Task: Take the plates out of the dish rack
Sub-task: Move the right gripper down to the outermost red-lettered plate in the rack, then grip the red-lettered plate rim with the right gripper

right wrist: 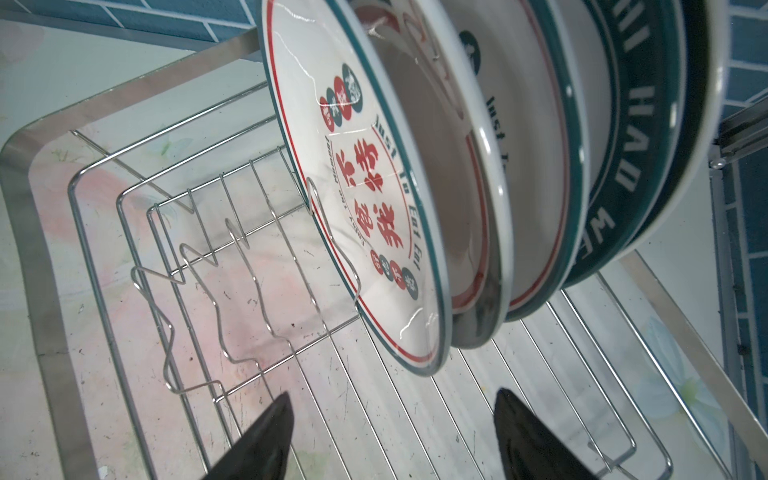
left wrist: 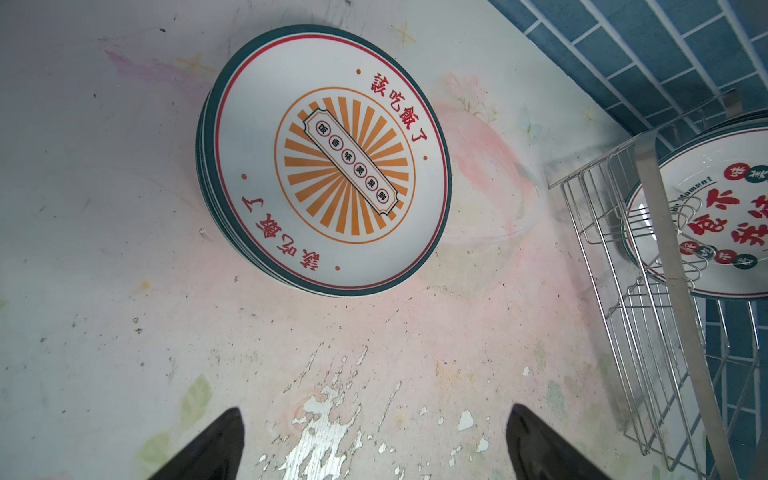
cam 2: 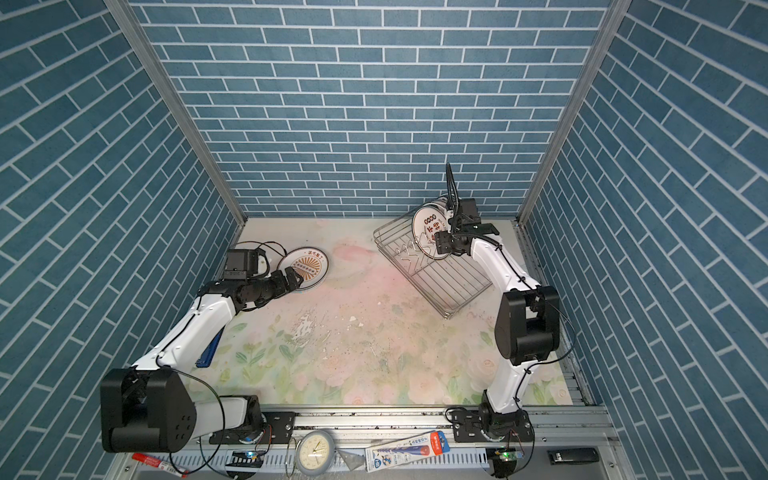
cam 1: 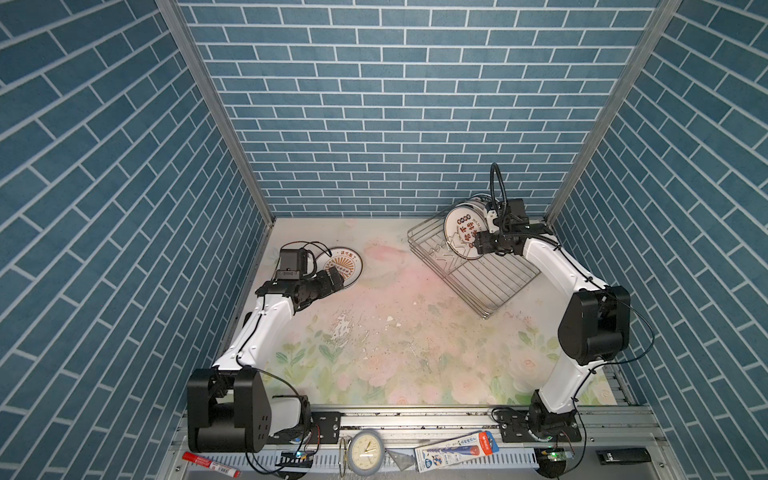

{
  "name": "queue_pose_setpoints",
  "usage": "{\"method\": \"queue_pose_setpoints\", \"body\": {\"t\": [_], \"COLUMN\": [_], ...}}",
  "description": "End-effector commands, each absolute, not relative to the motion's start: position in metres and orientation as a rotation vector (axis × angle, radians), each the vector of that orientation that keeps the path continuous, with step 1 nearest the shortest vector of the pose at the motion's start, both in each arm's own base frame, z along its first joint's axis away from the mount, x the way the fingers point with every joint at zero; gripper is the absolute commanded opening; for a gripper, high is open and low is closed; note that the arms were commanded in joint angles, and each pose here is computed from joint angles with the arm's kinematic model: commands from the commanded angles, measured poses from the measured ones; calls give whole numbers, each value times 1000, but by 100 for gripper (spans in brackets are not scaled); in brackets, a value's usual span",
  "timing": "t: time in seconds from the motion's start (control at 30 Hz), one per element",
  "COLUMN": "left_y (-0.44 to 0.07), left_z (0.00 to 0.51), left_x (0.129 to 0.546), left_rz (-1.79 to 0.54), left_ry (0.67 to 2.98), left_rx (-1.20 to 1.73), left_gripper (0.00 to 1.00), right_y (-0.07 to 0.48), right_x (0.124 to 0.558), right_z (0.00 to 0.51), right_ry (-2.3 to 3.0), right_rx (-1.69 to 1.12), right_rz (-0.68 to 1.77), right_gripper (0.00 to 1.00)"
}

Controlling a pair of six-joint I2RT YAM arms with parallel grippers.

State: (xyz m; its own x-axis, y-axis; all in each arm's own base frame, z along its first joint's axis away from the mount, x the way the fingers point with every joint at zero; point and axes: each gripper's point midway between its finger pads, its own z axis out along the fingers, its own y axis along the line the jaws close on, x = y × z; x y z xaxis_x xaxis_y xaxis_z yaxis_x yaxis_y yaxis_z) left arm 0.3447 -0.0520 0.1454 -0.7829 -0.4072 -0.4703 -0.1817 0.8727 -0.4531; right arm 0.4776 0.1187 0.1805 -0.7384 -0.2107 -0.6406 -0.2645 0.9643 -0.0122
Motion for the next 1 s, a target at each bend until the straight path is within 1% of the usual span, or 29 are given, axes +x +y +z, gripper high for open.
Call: {"method": "queue_pose_setpoints", "body": {"t": [0.0,0.13,0.47,0.73,0.8,0.9,0.93,0.97], "left_y": [-50,-50,-51,-53,-55,-56,-57,-57], "left_z": [144,144,148,146,145,143,143,144], "left_x": [343,344,342,345,346,347,347,347], "left_rz": [-506,-506,-516,-542,-556,-564,-565,-565], "left_ry": [2457,2459,2440,2432,2436,2444,2442,2440], "left_rx": [-434,-442,-442,-463,-457,-452,-449,-447], "left_gripper": [99,99,99,99,99,99,99,99], "right_y": [125,124,120,125,127,128,129,130], "right_x": [490,497,517,531,534,537,538,539], "right_z": [196,192,184,175,173,171,171,171], "right_ry": [2368,2373,2367,2335,2313,2289,2278,2269], "right_rx": [-345,-339,-317,-381,-390,-406,-416,-423], "right_rz": [136,125,100,99,97,100,103,103], "right_gripper": [73,66,62,59,53,51,47,45]}}
